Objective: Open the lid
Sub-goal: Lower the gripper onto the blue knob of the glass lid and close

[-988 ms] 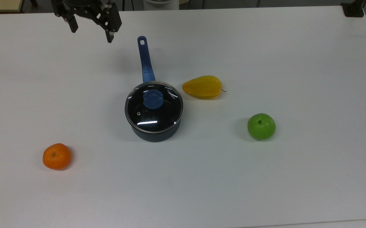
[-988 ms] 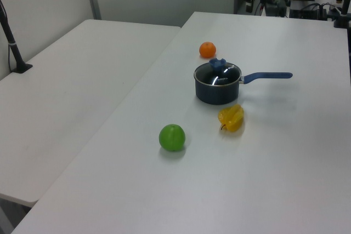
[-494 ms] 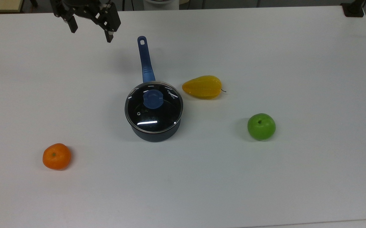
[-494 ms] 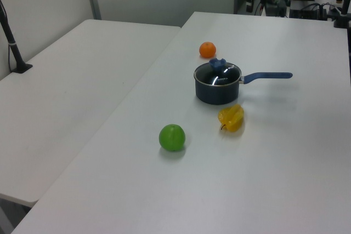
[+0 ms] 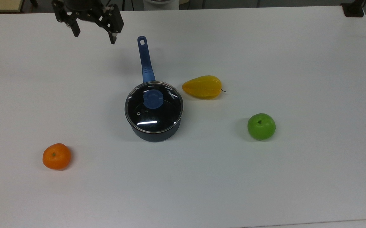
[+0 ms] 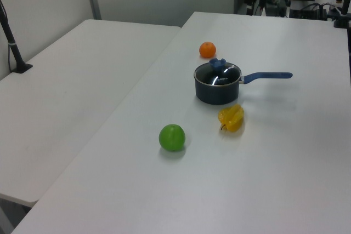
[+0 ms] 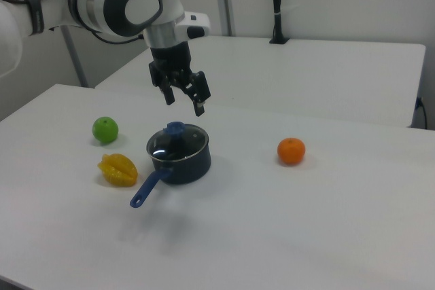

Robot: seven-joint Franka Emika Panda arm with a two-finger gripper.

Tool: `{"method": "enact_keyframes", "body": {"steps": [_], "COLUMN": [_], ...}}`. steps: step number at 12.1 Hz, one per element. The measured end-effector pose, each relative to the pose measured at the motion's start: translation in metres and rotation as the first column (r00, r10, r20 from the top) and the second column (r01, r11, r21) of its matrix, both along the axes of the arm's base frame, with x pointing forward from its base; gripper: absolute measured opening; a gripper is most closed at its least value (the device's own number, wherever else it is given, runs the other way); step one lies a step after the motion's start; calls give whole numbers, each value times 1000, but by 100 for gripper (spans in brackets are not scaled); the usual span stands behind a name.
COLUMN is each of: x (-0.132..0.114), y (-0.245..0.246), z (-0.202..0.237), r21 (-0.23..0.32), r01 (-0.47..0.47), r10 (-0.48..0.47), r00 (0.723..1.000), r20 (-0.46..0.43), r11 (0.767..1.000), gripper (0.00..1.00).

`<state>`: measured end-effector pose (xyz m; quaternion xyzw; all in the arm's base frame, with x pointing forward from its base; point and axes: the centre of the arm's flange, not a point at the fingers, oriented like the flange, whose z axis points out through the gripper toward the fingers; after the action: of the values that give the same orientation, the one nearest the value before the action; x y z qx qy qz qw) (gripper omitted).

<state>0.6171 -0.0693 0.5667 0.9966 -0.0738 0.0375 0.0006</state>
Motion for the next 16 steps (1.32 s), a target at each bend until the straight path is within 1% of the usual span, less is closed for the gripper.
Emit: {"method": "enact_keyframes", "body": {"steps": [2,4,7,10,12,13,16], "x": [5,15,42,60,65,67,68], "y": [10,29,78,108,118,120,119], "z": [-12,-33,-77,-107,-122,-125,-132], "r21": [30,58,53,40,37,37,38], "r01": [-83,-177,-250,-287,-300,-302,-301], "r10": [83,179,250,286,299,301,300], "r00": [996,983,968,958,954,953,953], "r20": [-13,-30,-10,28,35,35,27], "r11": [996,982,967,957,953,953,953], "gripper": [100,100,100,97,96,86,85]}}
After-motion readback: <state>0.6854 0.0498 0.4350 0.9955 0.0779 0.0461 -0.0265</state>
